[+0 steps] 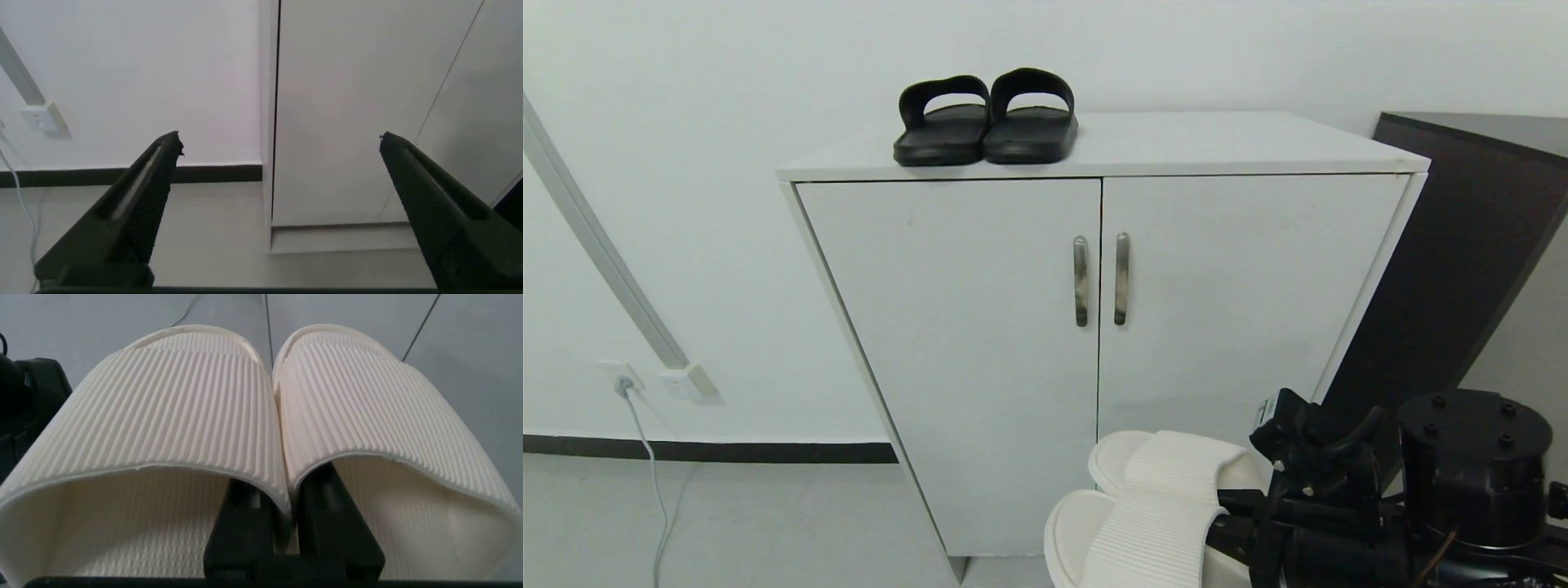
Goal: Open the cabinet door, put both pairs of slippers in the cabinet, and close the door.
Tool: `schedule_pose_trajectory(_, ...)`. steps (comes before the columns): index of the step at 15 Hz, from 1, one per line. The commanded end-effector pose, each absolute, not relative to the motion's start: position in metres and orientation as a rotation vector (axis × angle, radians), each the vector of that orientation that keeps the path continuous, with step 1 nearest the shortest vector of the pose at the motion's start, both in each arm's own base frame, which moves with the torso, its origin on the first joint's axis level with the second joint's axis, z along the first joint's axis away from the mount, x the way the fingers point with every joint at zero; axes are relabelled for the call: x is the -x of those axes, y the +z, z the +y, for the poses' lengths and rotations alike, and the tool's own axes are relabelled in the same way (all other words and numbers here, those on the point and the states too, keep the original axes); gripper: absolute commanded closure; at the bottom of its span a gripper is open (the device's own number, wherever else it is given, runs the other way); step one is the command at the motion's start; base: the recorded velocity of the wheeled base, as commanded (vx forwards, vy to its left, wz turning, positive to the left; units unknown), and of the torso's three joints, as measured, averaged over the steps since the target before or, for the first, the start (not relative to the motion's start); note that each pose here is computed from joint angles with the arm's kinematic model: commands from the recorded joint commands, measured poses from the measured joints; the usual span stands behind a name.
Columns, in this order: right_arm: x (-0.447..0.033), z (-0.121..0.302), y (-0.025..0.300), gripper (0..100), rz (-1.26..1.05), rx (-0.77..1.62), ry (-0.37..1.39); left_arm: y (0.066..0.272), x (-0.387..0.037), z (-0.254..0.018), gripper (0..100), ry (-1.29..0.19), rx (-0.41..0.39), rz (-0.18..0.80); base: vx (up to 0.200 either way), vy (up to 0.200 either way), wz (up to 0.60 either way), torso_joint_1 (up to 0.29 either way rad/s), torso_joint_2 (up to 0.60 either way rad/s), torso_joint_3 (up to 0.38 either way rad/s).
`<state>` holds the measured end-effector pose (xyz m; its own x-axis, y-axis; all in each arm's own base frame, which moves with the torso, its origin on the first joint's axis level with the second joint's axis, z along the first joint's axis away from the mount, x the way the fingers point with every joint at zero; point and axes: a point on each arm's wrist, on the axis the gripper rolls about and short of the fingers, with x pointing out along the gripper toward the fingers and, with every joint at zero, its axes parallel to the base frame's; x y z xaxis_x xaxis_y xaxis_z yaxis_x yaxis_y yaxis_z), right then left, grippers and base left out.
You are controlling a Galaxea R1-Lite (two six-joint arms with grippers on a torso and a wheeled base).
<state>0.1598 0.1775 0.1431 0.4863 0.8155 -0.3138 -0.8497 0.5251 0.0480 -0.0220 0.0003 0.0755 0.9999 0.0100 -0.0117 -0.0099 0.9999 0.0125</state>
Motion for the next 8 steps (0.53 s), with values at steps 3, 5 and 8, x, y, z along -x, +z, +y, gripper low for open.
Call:
schedule_pose_trajectory(3, -0.16, 0.178, 0.142, 100, 0.322, 0.122, 1.018, 0.082, 0.02, 0.0, 0, 0.009, -0.042, 0.029, 0.0, 0.0, 0.0, -0.027, 0.41, 0.386)
schedule_pose_trajectory(5, -0.159, 0.178, 0.141, 100, 0.323, 0.124, 1.018, 0.122, 0.023, 0.0, 0, -0.009, 0.017, -0.029, 0.0, 0.0, 0.0, -0.002, 0.16, 0.156)
schedule_pose_trajectory(8, -0.159, 0.177, 0.14, 100, 0.316, 0.149, 1.024, 0.143, 0.006, -0.003, 0, -0.125, 0.022, 0.061, 0.0, 0.0, 0.0, -0.002, 0.02, 0.014)
